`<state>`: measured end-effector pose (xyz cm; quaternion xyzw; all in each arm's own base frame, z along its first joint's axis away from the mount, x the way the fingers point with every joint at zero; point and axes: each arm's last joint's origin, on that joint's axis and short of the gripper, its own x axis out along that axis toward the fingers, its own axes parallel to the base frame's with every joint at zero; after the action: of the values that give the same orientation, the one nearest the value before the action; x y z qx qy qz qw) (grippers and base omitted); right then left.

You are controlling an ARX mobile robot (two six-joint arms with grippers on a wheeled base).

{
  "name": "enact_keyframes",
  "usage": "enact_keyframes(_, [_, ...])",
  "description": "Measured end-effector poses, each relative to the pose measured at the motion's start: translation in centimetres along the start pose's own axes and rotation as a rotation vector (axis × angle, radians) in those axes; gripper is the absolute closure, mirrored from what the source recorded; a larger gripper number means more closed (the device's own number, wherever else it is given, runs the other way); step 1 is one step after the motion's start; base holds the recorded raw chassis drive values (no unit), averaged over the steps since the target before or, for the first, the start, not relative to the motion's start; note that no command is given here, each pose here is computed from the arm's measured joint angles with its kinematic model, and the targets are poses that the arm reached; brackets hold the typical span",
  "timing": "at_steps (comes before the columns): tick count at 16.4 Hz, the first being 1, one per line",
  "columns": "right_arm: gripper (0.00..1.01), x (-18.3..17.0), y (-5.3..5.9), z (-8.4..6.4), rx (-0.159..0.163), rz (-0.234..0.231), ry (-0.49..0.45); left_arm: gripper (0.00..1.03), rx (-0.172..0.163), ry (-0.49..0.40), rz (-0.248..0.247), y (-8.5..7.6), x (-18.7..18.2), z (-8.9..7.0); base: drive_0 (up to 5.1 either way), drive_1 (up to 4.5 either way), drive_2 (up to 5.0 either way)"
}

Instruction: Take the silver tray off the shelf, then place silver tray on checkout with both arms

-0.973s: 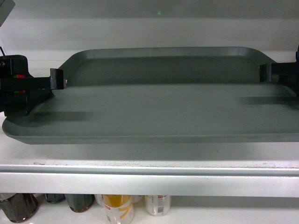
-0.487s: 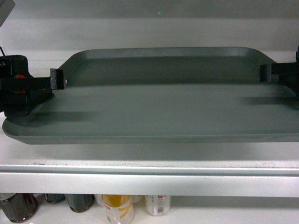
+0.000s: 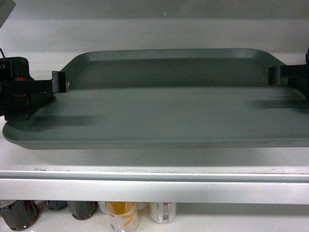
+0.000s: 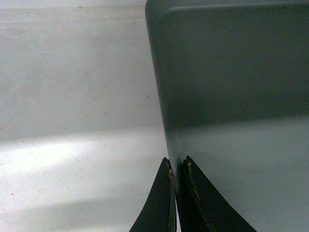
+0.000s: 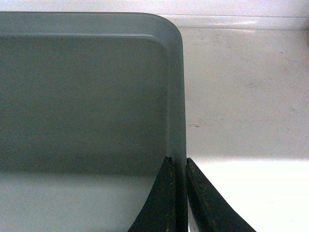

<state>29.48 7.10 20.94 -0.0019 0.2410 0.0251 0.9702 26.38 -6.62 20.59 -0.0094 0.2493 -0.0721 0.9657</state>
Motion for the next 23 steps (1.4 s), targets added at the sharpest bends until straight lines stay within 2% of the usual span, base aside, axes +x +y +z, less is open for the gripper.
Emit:
enact_keyframes(7, [0.98, 0.0, 0.0, 0.0, 0.0, 0.0, 0.0, 0.99, 0.0, 0.0, 0.0, 0.0, 0.0, 0.0, 0.0, 0.0, 0.0])
enact_keyframes(23, [0.98, 0.0, -0.14, -0.04, 0.002, -0.002, 0.001, 0.99, 0.001, -0.008, -0.001, -0.1, -0.12, 0.18, 0.1, -4.15, 4.3])
